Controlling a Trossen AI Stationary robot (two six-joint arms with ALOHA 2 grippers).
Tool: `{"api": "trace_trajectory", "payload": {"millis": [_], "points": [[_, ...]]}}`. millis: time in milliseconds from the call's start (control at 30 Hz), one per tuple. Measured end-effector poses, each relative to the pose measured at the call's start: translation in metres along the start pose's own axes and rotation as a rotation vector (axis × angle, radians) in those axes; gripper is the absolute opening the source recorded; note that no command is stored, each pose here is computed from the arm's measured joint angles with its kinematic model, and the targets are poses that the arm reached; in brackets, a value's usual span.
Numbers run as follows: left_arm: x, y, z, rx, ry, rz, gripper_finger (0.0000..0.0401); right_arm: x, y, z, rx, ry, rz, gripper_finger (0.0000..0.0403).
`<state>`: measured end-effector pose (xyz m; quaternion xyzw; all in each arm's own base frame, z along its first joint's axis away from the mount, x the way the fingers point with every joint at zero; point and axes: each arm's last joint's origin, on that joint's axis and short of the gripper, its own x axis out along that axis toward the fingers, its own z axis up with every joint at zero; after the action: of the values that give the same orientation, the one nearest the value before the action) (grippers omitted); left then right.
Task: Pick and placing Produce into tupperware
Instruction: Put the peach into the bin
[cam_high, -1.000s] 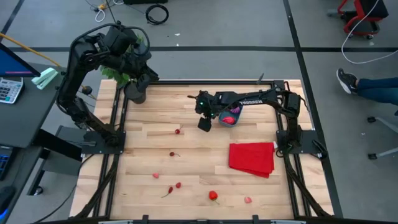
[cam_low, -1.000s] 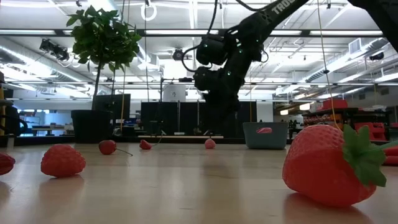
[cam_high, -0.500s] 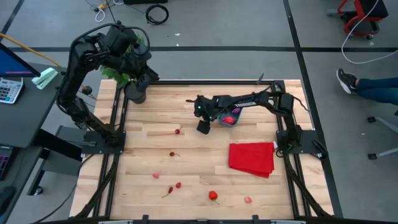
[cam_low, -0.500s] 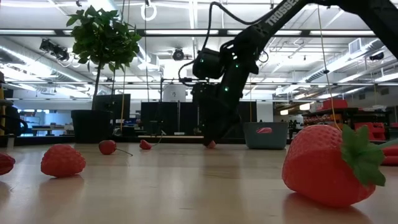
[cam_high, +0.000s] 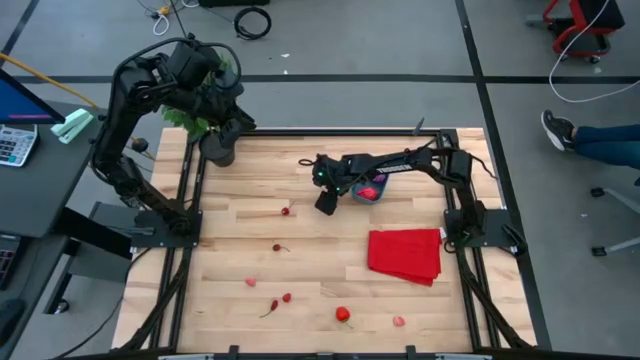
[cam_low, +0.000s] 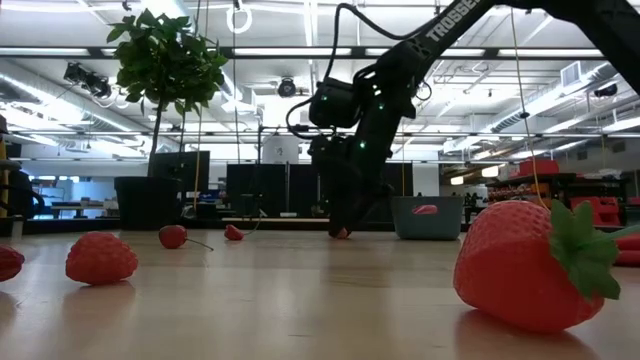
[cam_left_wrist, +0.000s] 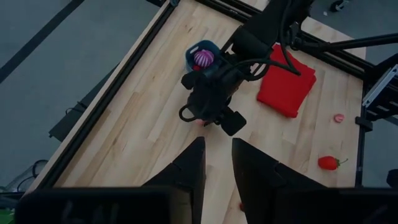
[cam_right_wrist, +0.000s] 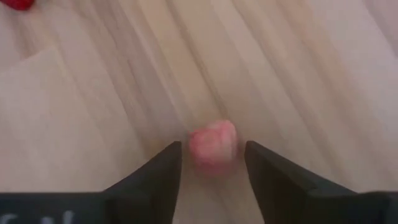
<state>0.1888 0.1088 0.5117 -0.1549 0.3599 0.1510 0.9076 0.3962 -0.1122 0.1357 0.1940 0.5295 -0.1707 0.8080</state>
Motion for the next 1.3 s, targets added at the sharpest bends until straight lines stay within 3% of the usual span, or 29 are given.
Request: {"api": "trace_trajectory", "payload": {"millis": [300, 500, 700, 1000, 1300], "points": [[0.0, 0.0, 0.0, 0.001, 0.0, 0.0, 0.0078, -0.033, 0.004, 0.007, 0.048, -0.069, 0.042, 0.0094], [0.0, 0.0, 0.0, 0.002, -0.001, 0.0, 0.0086, -0.071, 0.004, 0.016, 0.006, -0.176, 0.07, 0.0067], [0.0, 0.0, 0.0, 0.002, -0.001, 0.0, 0.0088, -0.063, 0.007, 0.014, 0.022, -0.142, 0.109, 0.0116], [0.0, 0.0, 0.0, 0.0, 0.0, 0.0, 0.0078, -0.022, 0.014, 0.004, -0.029, -0.063, 0.032, 0.0227], [0.0, 0.0, 0.0, 0.0, -0.001, 0.0, 0.0087, -0.021, 0.006, 0.007, -0.013, -0.093, -0.042, 0.0242]]}}
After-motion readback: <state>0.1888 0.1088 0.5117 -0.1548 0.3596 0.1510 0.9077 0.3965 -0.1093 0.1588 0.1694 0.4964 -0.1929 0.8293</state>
